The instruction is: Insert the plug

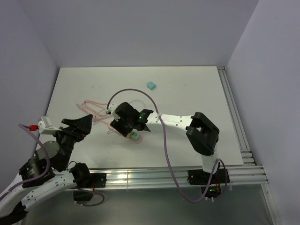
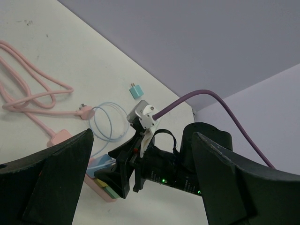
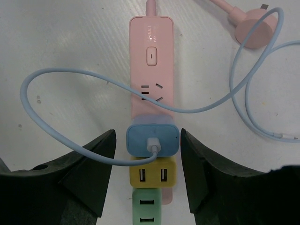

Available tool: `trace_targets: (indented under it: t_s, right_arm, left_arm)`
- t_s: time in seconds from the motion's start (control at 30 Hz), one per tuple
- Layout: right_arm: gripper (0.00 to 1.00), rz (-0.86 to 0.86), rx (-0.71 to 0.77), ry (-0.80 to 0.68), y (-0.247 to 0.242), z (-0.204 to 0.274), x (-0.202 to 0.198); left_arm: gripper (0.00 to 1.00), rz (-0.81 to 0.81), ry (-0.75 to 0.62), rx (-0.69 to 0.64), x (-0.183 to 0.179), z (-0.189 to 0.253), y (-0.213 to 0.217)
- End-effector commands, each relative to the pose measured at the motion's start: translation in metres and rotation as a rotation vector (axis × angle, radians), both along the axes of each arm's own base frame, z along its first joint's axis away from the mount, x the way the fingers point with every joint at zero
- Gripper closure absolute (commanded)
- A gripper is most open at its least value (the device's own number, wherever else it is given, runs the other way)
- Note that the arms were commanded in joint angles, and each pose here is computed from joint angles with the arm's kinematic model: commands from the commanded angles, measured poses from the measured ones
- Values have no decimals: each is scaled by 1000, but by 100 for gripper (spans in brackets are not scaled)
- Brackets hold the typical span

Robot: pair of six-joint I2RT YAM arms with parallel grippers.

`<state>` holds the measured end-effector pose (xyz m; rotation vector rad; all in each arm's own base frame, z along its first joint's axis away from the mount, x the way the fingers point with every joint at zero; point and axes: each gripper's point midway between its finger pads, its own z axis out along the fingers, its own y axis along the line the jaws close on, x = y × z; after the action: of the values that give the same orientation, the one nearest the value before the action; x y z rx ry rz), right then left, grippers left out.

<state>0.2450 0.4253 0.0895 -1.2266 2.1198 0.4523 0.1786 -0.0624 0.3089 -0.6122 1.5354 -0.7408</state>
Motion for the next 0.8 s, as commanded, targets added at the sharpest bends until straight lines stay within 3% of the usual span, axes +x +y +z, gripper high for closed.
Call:
trace_targets:
  t_s: [0.0,0.3,0.47,0.5,0.63,0.77]
  right_arm:
    - [36,-20,21,-33,7,6,7]
    - [37,-22,1,-40,5,0,9]
    - [50,-16,-14,-35,3,-5,8]
    - [52,-16,-17,-34,2,-6,7]
    - [90,-14,-43,-18,-4,-17,4]
    - [100,-19,-82,-12,-13,-32,-2]
  left_arm:
    - [8,14,-28,-24,-2,12,8]
    - [8,14,-29,-21,-2,12,8]
    - [8,11,-31,-18,-1,14,6]
    - [8,11,-30,-16,-1,13,6]
    - [8,11,-31,-18,-1,14,6]
    - [8,14,-33,-16,-1,14,6]
